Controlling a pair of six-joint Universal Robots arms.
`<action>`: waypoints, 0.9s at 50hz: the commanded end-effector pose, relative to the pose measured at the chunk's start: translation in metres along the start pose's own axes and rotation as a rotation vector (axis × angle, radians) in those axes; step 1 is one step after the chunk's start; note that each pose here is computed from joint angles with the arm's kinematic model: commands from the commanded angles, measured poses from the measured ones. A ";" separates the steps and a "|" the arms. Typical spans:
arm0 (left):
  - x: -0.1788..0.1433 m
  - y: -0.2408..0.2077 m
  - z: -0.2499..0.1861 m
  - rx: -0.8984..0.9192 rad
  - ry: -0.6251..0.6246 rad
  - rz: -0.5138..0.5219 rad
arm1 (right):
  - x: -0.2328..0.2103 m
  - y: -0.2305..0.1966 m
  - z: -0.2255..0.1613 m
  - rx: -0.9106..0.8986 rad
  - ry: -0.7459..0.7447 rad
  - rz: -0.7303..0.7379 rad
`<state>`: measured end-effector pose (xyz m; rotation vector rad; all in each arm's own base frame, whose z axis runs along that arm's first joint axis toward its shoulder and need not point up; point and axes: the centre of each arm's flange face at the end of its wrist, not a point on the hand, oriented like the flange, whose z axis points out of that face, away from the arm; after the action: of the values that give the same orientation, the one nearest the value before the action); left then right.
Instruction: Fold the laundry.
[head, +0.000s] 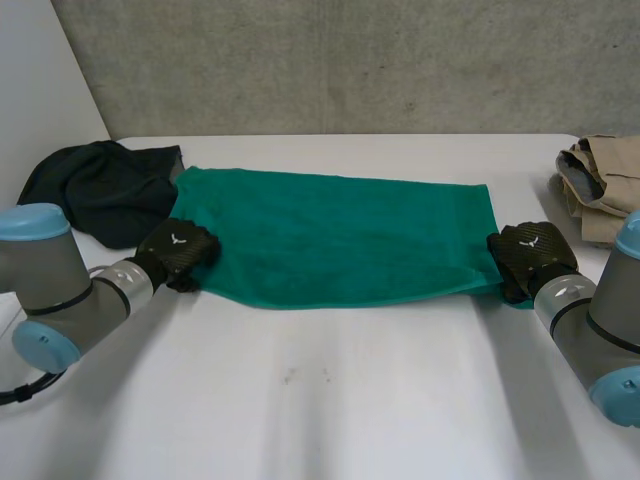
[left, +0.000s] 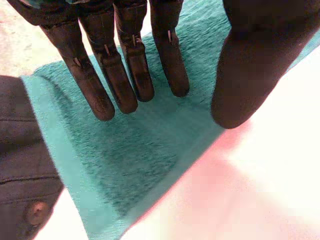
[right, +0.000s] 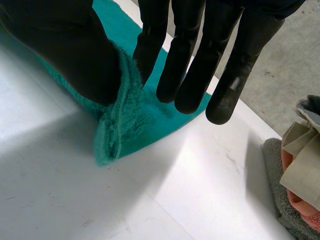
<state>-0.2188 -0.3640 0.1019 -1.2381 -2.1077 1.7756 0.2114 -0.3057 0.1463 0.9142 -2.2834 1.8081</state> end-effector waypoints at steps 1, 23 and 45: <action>0.016 -0.007 -0.009 -0.007 0.043 0.002 | 0.000 0.000 0.000 -0.001 0.000 0.000; 0.013 -0.008 0.008 0.018 0.034 0.024 | -0.002 0.001 -0.001 -0.006 -0.005 0.000; 0.004 -0.012 0.021 0.051 0.013 0.040 | -0.006 0.003 -0.002 -0.010 -0.017 -0.005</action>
<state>-0.2383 -0.3752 0.1003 -1.2835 -2.0431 1.8033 0.2135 -0.3017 0.1426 0.9313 -2.2954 1.7941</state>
